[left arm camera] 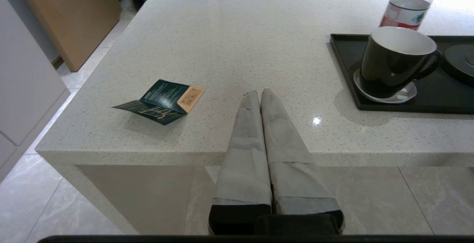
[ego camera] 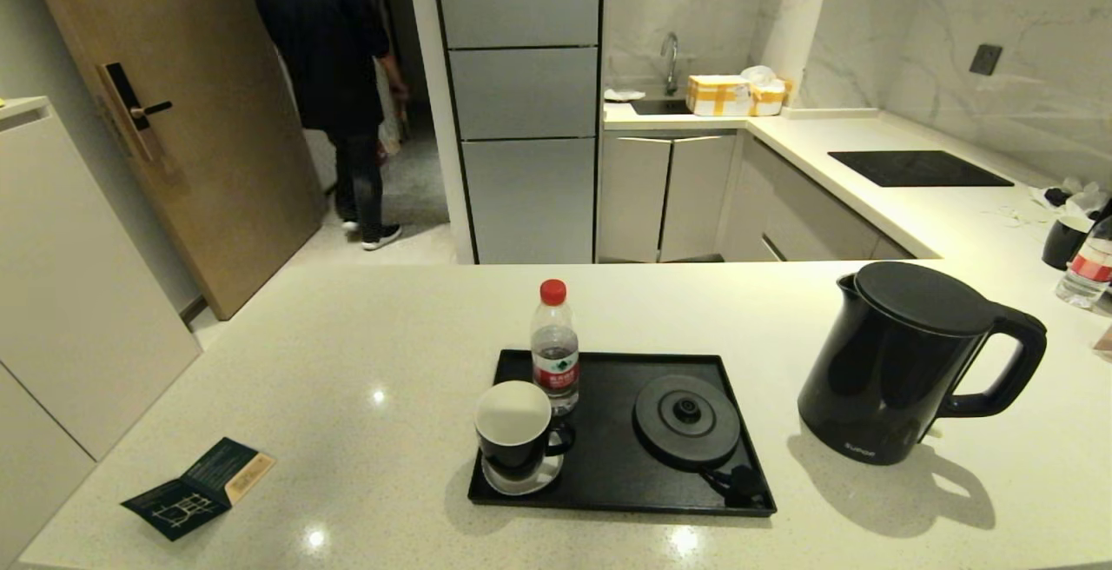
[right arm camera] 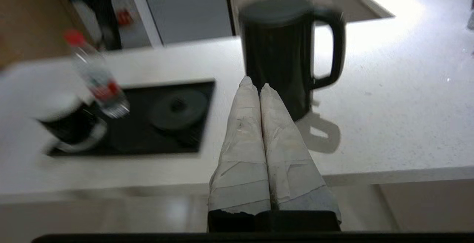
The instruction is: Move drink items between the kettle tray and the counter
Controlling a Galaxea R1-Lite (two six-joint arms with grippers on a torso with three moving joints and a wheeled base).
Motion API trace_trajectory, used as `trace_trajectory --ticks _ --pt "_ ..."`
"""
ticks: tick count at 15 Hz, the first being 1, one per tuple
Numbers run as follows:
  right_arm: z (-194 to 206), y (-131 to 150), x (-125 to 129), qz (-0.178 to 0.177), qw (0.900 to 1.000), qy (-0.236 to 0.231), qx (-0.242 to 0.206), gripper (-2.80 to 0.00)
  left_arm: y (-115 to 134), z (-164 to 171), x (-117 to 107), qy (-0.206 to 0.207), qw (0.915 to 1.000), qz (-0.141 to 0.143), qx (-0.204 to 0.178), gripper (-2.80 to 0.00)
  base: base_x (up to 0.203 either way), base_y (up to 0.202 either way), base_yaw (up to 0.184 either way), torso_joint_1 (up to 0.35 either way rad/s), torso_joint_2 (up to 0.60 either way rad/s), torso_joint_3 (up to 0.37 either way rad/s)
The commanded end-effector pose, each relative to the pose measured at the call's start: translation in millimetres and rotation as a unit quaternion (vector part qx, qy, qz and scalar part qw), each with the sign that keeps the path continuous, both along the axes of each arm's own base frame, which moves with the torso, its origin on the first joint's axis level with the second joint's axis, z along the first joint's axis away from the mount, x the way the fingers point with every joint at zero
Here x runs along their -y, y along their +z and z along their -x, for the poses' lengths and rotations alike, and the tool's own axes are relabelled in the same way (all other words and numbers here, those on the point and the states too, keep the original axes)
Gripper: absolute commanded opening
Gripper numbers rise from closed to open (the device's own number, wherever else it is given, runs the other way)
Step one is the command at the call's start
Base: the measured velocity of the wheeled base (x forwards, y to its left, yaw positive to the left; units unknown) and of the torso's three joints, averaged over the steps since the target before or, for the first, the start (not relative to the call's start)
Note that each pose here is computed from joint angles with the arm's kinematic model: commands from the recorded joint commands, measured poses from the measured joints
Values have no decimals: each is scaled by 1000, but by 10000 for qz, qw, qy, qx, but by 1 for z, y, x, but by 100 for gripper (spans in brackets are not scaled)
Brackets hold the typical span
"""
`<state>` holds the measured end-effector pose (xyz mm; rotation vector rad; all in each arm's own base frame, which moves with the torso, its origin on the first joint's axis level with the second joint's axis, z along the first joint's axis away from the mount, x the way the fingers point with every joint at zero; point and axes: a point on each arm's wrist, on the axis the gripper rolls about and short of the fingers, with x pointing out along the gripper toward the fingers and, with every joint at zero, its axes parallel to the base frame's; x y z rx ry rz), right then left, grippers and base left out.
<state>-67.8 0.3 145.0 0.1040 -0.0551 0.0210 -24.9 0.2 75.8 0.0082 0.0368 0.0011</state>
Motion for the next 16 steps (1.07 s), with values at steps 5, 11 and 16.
trace_trajectory --ticks 5,11,16 --pt "-45 -71 0 685 9970 -97 -355 -280 0 0 0 8 10000 -5 0 -280 0 0 0 0 0 0" --pt "-45 -71 0 493 9982 -123 -315 -280 0 0 0 2 10000 2 0 -280 0 0 0 0 0 0" --pt "-45 -71 0 488 9982 -125 -315 -280 0 0 0 1 10000 -6 0 -280 0 0 0 0 0 0"
